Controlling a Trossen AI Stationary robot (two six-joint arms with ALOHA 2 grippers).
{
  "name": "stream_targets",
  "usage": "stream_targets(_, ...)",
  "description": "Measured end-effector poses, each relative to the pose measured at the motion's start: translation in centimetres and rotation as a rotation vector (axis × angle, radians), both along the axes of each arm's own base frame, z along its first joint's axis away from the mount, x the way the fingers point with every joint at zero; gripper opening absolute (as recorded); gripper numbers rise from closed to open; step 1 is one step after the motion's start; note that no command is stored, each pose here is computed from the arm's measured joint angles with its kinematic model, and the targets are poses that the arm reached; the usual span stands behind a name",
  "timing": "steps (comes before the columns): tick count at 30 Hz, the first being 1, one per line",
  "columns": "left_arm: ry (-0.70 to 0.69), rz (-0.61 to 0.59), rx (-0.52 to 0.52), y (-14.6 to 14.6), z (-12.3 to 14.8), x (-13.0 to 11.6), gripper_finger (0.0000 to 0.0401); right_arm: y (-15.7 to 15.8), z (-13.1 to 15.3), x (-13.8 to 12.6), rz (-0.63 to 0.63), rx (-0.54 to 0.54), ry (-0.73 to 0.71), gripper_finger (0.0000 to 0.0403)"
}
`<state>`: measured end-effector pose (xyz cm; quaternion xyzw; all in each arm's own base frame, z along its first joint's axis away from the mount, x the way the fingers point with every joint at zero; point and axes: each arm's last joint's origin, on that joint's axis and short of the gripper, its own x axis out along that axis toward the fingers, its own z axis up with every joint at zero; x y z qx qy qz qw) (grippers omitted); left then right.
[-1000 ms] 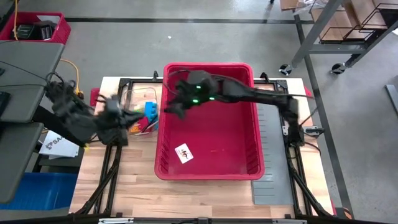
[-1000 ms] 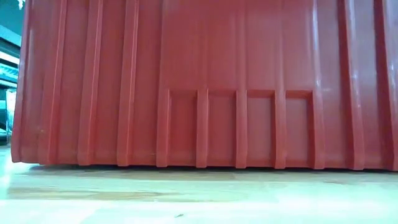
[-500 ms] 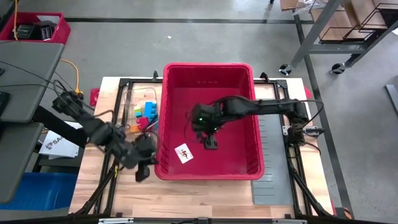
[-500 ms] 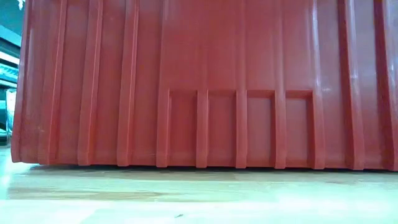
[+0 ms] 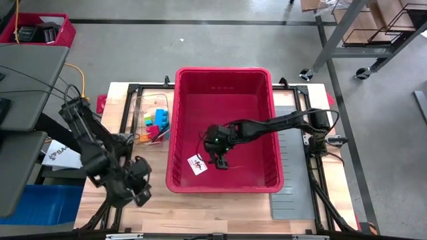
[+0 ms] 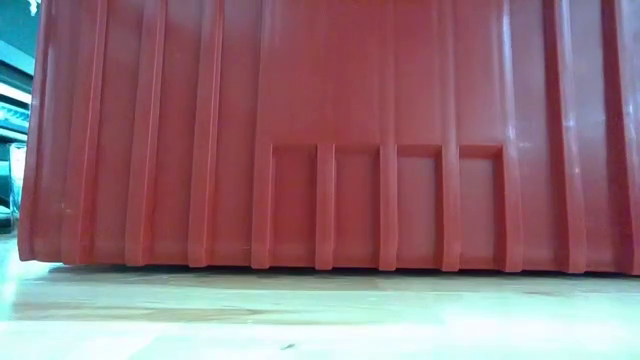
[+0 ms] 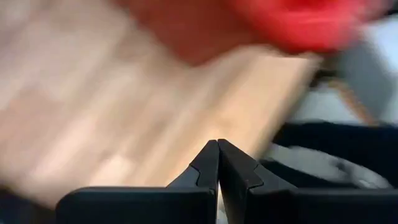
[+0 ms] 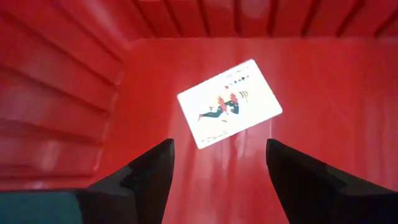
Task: Sort blocks
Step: Remove the game card from the bin
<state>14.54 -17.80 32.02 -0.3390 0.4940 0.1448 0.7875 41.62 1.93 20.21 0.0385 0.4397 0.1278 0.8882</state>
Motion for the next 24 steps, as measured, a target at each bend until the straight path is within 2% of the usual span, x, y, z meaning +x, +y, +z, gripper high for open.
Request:
stream_targets(2,0.063,0.064,0.055,0.5,-1.9,-0.2,0.0,0.1,-1.1,0.3,-0.059,0.014,0.011,0.0243)
stream_targets(6,0.073,0.153,0.069,1.2,-6.2,0.5,0.0,0.2,-3.7,1.4,-0.17,0.0,0.05,0.0243)
stream_targets(9,-0.023,0.205,0.031,1.6,-8.9,1.7,0.0,0.6,-4.8,2.5,-0.207,-0.09,0.036,0.0243)
stream_targets(12,-0.134,0.2,-0.021,2.0,-11.0,2.8,0.0,1.0,-5.4,3.4,-0.19,-0.206,0.017,0.0243)
stream_targets(14,-0.161,0.189,-0.047,2.3,-11.9,3.2,0.0,1.3,-6.0,3.8,-0.165,-0.214,0.025,0.0243)
stream_targets(17,-0.153,0.215,-0.015,3.2,-13.3,3.4,0.0,1.5,-6.9,3.9,-0.132,-0.185,0.061,0.0243)
stream_targets(24,-0.152,0.224,-0.011,3.5,-13.6,3.5,0.0,2.0,-9.4,4.0,-0.186,-0.186,0.126,0.0243)
